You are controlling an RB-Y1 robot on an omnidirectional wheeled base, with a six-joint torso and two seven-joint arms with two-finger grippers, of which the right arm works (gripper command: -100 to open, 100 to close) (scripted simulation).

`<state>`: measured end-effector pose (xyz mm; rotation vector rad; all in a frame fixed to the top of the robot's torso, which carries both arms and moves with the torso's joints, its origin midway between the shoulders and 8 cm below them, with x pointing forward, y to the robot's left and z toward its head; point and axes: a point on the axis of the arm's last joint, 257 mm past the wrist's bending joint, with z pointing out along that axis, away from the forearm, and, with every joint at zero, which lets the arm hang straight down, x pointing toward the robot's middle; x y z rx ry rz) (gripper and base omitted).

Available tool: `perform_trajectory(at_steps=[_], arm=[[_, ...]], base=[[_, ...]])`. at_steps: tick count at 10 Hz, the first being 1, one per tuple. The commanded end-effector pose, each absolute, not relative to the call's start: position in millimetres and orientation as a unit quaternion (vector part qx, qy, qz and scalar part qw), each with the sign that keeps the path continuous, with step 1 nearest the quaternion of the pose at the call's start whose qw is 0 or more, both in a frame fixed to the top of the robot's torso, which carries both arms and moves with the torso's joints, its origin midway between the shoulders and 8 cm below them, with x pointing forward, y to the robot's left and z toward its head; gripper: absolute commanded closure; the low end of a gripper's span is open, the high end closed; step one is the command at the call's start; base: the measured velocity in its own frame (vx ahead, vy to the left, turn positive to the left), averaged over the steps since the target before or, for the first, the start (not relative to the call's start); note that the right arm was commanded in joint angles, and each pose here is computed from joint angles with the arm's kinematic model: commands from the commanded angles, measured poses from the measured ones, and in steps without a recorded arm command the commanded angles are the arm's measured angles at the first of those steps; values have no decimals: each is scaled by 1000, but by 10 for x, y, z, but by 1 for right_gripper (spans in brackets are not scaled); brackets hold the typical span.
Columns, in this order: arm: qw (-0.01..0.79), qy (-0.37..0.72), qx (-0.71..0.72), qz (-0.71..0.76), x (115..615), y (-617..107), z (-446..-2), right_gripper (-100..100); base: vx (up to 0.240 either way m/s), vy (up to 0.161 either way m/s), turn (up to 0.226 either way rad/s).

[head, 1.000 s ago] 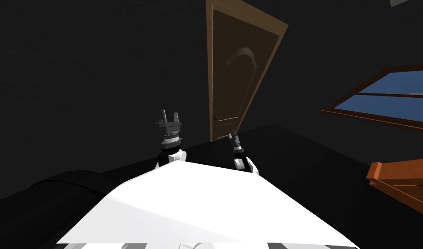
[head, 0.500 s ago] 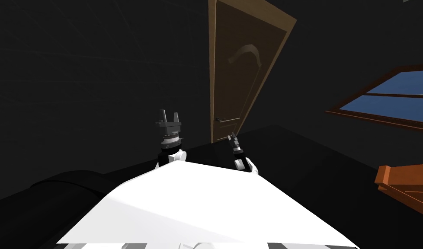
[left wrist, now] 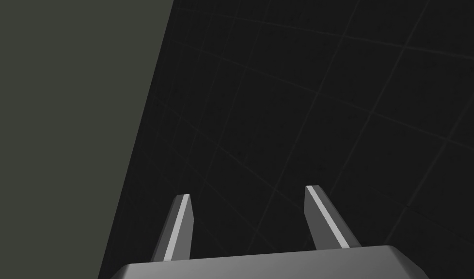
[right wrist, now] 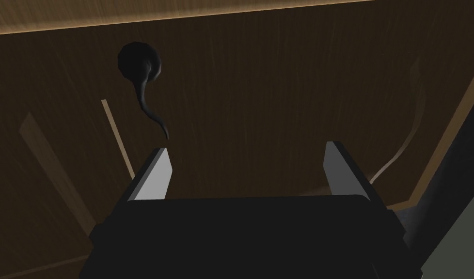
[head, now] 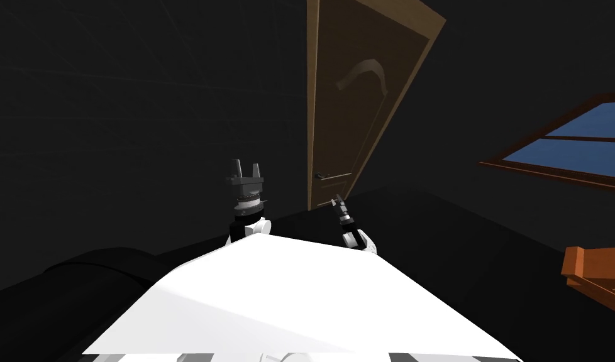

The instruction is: Pull the door open

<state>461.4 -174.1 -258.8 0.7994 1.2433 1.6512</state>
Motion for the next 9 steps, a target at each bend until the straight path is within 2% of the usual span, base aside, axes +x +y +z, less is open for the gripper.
perform_trajectory(at_steps=[1, 9], arm=[[440, 510, 325, 664, 4630, -1775, -2681, -100], [421, 544, 333, 645, 4679, -1993, -3048, -100]], base=[[91, 58, 3], [85, 41, 4]])
